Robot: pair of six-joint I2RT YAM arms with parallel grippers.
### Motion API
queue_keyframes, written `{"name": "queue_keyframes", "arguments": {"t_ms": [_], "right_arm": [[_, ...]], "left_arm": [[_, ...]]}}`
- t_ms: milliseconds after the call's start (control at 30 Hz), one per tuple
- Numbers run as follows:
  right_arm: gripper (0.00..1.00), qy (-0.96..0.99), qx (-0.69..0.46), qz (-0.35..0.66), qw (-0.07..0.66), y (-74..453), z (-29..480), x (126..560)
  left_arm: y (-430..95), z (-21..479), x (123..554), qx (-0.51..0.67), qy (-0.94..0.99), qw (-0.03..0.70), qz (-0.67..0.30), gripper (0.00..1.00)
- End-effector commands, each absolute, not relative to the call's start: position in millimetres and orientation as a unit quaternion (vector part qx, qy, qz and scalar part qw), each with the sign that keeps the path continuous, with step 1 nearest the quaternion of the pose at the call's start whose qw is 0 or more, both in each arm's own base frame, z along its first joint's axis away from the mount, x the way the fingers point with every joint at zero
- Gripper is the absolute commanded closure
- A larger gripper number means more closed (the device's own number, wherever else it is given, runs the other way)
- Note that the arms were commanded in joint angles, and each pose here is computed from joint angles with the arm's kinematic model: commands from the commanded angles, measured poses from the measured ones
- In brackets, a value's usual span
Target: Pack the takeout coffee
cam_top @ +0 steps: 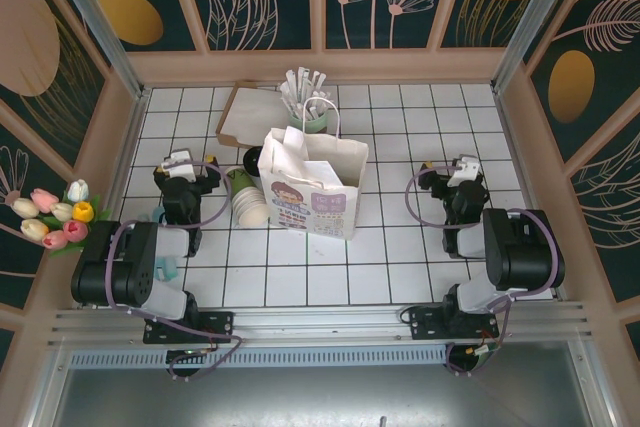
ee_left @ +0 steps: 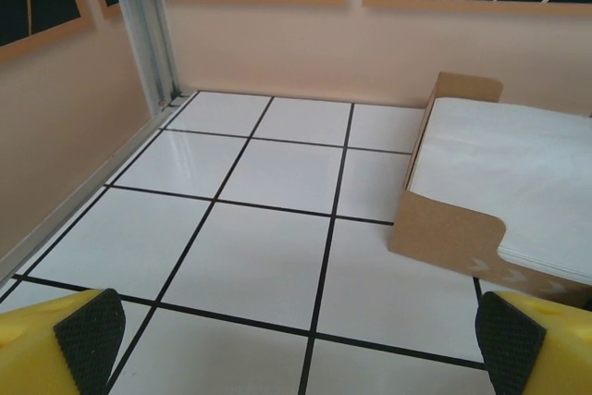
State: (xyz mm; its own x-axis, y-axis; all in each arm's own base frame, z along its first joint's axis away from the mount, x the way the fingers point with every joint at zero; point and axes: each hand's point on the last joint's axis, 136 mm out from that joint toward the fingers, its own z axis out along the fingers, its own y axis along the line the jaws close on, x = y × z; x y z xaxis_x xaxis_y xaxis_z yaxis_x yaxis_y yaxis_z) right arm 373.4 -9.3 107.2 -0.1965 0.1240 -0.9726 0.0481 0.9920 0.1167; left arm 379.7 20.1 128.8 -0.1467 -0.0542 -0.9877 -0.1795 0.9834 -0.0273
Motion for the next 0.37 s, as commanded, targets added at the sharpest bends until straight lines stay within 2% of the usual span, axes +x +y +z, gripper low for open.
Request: {"name": "queue_keyframes", "arguments": {"t_ms": [0,333], "right_arm": [[0.01,0.754,0.053,0.027,0.654,-10.6,120.9,376.7],[0.01,0.756,0.052,0.030,0.652,-10.1,120.1,376.8]], "left_arm": [[12.5,141.4,366.5,-0.057,0.718,0.693,0.027,0.01],[17.2,137.4,372.8,-0.070,0.731,0.678,0.035,0.01]]}}
